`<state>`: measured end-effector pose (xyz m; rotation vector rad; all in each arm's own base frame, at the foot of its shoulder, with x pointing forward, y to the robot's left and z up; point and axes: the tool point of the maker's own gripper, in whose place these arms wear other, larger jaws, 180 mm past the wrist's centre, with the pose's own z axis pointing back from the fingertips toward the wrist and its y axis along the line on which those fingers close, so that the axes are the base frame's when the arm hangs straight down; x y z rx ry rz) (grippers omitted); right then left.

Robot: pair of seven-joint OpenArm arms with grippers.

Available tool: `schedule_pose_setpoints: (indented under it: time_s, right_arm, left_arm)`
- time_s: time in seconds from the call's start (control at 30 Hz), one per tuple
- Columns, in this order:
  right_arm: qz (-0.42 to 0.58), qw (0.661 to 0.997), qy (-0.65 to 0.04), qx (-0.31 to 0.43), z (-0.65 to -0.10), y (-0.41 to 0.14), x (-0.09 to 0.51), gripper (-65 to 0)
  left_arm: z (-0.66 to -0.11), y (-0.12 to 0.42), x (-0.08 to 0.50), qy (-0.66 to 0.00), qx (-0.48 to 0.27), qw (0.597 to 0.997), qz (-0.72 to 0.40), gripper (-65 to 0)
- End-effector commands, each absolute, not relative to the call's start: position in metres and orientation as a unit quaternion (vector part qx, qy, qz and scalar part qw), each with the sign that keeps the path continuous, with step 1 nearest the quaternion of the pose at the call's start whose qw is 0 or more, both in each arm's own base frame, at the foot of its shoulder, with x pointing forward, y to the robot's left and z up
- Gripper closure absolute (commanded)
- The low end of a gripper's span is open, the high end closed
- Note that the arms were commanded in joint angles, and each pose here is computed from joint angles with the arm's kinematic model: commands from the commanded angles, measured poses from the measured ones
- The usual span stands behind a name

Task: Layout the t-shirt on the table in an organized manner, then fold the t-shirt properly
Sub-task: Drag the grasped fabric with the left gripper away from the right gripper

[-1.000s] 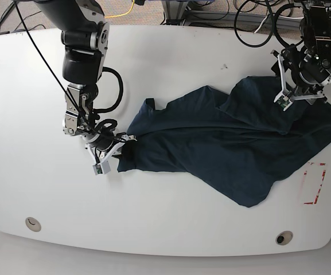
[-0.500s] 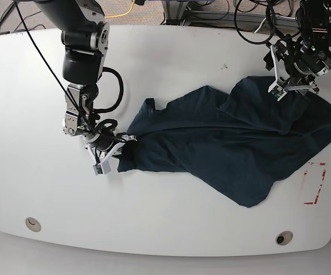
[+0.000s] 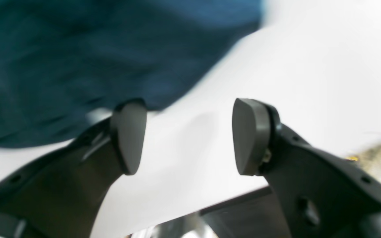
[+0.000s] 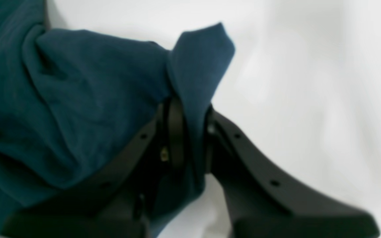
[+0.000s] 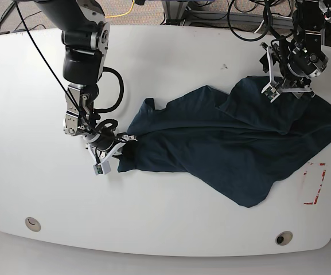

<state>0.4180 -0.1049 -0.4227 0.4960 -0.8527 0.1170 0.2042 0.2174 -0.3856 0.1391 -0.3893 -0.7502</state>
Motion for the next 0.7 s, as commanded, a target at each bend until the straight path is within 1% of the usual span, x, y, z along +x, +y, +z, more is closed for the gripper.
schedule_pose_setpoints:
  time_s: [0.0, 0.13, 0.33, 0.47, 0.67]
  right_arm:
    - [0.059, 0.869, -0.431, 0.236, -0.405, -0.108, 0.432, -7.0]
    - [0.059, 0.869, -0.431, 0.236, -0.405, -0.108, 0.432, -7.0]
    - [0.058, 0.868, -0.432, 0.237, -0.405, -0.108, 0.432, -7.0]
    - [0.058, 0.868, -0.433, 0.237, -0.405, -0.108, 0.432, -7.0]
    - [0.058, 0.868, -0.433, 0.237, -0.405, -0.108, 0.432, -7.0]
  left_arm:
    - [-0.381, 0.210, 0.213, -0.208, 0.065, 0.901, -0.375, -38.5]
    - [-0.385, 0.216, 0.212, -0.196, 0.078, 0.902, -0.378, -38.5]
    - [-0.384, 0.226, 0.226, -0.195, 0.102, 0.901, -0.374, -38.5]
    - [-0.397, 0.233, 0.225, -0.175, 0.097, 0.909, -0.366, -38.5]
    - [-0.408, 0.234, 0.228, -0.180, 0.081, 0.912, -0.359, -38.5]
